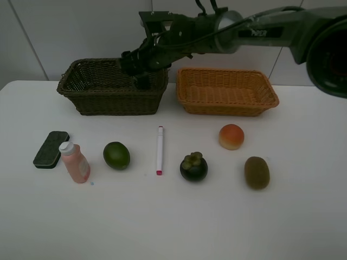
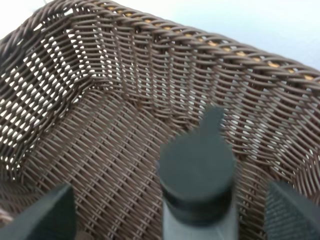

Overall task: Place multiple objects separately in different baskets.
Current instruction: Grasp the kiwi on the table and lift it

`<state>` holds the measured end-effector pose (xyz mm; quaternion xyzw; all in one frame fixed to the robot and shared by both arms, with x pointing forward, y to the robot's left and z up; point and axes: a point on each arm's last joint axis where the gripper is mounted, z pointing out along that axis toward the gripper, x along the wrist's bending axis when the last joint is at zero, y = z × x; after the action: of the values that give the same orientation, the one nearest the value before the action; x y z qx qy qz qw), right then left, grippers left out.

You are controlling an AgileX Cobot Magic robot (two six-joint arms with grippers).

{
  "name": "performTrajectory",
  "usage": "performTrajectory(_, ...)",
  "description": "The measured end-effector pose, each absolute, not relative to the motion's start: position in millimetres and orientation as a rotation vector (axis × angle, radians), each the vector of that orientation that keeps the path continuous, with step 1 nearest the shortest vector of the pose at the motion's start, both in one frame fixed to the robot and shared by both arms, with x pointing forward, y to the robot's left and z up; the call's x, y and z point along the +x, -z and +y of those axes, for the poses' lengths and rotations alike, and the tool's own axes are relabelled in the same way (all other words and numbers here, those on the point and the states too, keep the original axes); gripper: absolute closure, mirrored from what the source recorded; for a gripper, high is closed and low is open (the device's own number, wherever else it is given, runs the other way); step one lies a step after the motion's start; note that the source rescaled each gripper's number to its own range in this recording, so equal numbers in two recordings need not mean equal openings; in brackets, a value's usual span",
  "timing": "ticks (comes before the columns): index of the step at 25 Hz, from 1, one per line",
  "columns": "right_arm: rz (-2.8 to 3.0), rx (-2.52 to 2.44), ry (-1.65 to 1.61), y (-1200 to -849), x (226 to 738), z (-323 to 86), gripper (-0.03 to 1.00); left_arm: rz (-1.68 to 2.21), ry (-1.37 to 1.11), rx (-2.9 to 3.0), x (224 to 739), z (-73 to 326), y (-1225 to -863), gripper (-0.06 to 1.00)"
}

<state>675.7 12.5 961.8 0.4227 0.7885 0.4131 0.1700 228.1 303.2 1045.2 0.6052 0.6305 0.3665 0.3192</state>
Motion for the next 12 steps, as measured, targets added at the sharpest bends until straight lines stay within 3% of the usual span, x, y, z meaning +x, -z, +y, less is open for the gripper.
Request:
performTrajectory(5, 2.276, 1.211, -1.15, -972, 671, 10, 0.08, 1.658, -0.964, 1.591, 228, 303, -1045, -0.06)
performTrajectory(12, 2.271, 1.162, -1.124, -1031, 655, -3, 0.08, 1.658, -0.964, 1.591, 228, 303, -1045, -0.06)
